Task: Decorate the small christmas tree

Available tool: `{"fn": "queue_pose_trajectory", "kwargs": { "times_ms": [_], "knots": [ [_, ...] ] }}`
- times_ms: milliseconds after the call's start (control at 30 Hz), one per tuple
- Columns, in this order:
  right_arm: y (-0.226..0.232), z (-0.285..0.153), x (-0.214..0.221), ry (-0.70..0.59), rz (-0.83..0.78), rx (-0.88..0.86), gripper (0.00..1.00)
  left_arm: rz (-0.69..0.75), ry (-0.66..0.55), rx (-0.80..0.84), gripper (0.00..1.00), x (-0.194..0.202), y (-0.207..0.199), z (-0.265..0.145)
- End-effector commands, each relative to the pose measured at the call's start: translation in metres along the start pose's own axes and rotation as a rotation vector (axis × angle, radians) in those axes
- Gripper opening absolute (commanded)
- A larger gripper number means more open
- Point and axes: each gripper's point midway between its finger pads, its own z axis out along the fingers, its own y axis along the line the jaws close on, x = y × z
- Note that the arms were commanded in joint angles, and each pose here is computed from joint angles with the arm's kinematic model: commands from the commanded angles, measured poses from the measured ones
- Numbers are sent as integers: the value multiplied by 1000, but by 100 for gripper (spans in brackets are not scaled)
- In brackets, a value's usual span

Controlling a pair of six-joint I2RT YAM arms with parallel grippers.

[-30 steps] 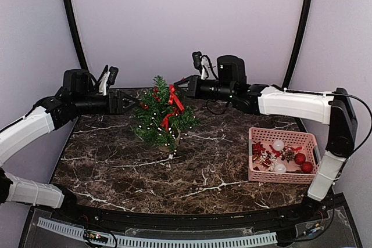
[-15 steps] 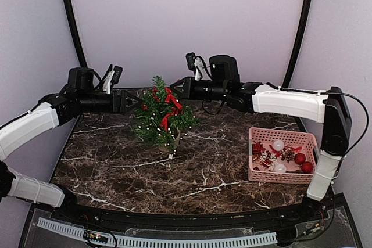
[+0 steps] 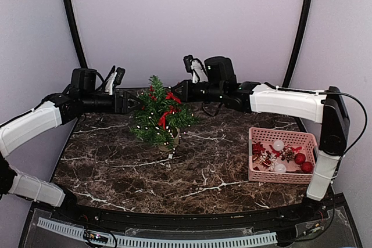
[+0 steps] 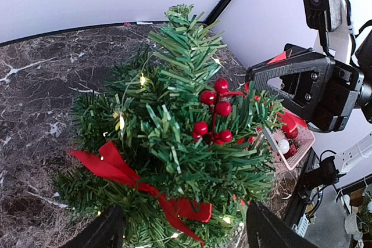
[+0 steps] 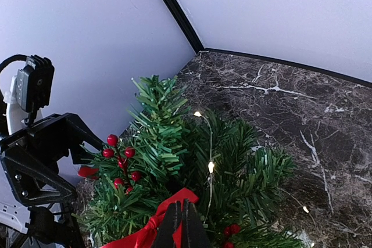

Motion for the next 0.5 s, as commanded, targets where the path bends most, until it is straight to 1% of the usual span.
{"fn": "queue_pose_trajectory", "kwargs": {
  "times_ms": [0, 100, 467],
  "knots": [
    [4, 4, 0, -2, -34, 4, 0, 37, -35, 25, 74, -15, -8, -4],
    [5, 0, -2, -10, -36, 6, 1, 35, -36, 26, 74, -16, -8, -4],
    [12, -20, -16, -55, -44, 4, 26, 45, -49, 21, 74, -17, -10, -9]
  ]
}}
